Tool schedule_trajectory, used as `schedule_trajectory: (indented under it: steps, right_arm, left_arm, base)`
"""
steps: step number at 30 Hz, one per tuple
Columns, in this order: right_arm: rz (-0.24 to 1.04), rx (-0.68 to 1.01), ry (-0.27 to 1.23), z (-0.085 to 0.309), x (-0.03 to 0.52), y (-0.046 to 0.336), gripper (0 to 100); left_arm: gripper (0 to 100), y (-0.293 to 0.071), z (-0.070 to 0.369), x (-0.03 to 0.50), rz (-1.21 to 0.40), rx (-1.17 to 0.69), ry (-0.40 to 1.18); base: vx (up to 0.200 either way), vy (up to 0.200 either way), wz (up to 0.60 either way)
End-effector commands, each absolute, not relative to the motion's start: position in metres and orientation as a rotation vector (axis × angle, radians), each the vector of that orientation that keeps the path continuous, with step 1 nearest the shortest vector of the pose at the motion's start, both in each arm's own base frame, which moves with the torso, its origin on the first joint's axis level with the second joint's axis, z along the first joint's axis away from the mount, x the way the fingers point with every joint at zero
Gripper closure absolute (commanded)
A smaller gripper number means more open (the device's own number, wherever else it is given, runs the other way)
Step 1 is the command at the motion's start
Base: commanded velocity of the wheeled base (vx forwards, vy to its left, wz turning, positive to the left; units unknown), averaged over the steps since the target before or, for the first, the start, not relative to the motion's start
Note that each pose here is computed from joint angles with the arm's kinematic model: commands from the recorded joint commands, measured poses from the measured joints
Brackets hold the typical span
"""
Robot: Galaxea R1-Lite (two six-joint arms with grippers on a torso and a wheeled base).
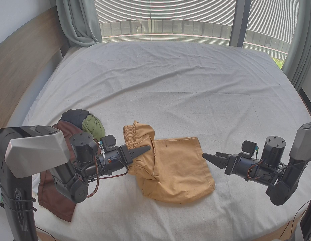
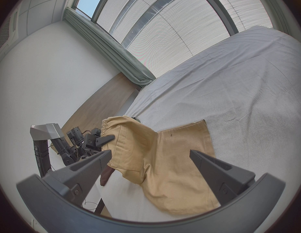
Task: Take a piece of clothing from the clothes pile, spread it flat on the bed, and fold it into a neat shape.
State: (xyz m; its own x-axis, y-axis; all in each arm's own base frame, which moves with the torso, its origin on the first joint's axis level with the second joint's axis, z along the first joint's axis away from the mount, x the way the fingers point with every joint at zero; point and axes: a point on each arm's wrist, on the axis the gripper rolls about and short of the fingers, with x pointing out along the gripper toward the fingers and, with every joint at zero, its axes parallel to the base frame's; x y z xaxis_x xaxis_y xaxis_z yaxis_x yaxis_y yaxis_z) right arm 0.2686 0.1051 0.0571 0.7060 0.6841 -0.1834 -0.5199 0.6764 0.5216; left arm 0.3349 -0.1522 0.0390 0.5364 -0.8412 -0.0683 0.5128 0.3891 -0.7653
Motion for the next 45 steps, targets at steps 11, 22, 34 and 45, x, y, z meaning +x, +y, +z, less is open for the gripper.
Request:
schedule_trajectory:
  steps: [11,22,34,45]
  right_arm:
    - [0.649,0.468,0.344,0.061,0.280,0.089,0]
    - [0.636,0.475,0.327,0.063,0.284,0.081,0]
    - [0.634,0.478,0.321,0.064,0.286,0.080,0]
    - [0.633,0.479,0.320,0.064,0.287,0.079,0]
  left_arm:
    - [100,-0.189,0.026,0.344,-0.976,-0.750,0.523]
    - [100,-0.214,0.024,0.343,-1.026,-0.794,0.555]
    - [100,-0.236,-0.002,0.343,-1.039,-0.786,0.602]
    - [0,-0.243,-0.012,0.348,-1.022,-0.787,0.603]
  base:
    - [0.000,0.000,0.00]
    - [0.000,0.000,0.00]
    - [0.000,0.000,0.00]
    - [0.000,0.000,0.00]
